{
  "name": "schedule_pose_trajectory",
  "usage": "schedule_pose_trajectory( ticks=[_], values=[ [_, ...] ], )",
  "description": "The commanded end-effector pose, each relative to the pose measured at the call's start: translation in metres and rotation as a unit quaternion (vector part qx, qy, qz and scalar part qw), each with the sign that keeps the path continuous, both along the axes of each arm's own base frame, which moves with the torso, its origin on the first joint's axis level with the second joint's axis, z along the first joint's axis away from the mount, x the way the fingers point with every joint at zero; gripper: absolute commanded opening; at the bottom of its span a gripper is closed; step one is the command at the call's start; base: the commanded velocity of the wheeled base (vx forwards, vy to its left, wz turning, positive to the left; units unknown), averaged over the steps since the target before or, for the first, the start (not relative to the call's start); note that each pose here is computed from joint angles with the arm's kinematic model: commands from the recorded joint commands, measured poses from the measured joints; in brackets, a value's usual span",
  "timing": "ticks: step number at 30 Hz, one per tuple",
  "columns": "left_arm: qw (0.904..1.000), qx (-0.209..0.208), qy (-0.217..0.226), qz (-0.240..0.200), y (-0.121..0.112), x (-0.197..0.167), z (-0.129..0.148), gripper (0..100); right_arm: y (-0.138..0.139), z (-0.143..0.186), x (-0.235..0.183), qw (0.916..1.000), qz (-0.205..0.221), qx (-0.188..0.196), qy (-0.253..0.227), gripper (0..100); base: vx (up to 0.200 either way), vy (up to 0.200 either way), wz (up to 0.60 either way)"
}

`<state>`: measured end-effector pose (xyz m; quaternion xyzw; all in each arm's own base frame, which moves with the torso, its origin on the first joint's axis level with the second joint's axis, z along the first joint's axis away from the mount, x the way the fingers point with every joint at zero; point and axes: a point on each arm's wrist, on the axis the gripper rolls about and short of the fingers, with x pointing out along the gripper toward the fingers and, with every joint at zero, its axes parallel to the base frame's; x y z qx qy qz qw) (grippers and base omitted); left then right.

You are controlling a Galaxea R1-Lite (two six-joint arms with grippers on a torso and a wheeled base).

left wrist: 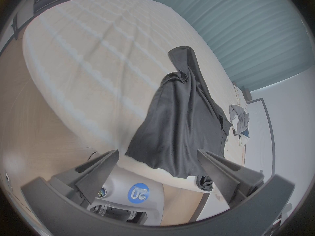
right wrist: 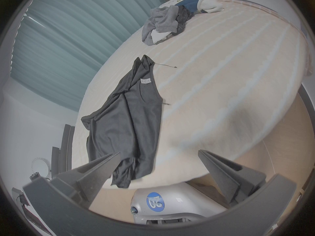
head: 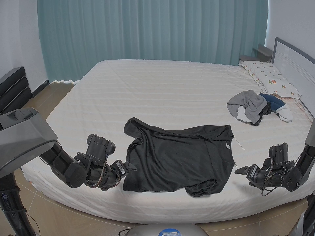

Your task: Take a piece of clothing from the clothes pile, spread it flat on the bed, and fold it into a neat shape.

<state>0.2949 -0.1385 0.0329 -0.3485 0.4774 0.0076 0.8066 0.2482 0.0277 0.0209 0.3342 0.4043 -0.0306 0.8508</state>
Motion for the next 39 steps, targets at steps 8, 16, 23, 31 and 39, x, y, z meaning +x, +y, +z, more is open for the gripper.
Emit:
schedule_pose_trajectory(
  ticks=[8, 16, 23, 31, 39],
  values=[
    [0.9976, 0.066, -0.007, 0.017, -0.022, 0.011, -0.031, 100, 0.005, 0.0, -0.002, 0.9999, 0.01, 0.001, 0.002, 100, 0.0, 0.0, 0.0],
    [0.996, 0.087, -0.014, 0.019, -0.033, 0.023, -0.045, 100, 0.006, 0.0, -0.001, 0.9999, 0.011, 0.002, 0.001, 100, 0.0, 0.0, 0.0],
    [0.9957, 0.087, -0.025, 0.022, -0.04, 0.034, -0.049, 100, 0.006, 0.001, -0.001, 0.9999, 0.01, 0.002, -0.001, 100, 0.0, 0.0, 0.0],
    [0.9935, 0.11, -0.03, 0.012, -0.043, 0.036, -0.055, 100, 0.006, 0.0, 0.0, 1.0, 0.009, 0.003, 0.0, 100, 0.0, 0.0, 0.0],
    [0.9906, 0.132, -0.034, 0.008, -0.046, 0.036, -0.061, 100, 0.009, 0.0, 0.0, 0.9999, 0.014, 0.003, -0.001, 100, 0.0, 0.0, 0.0]
  ],
)
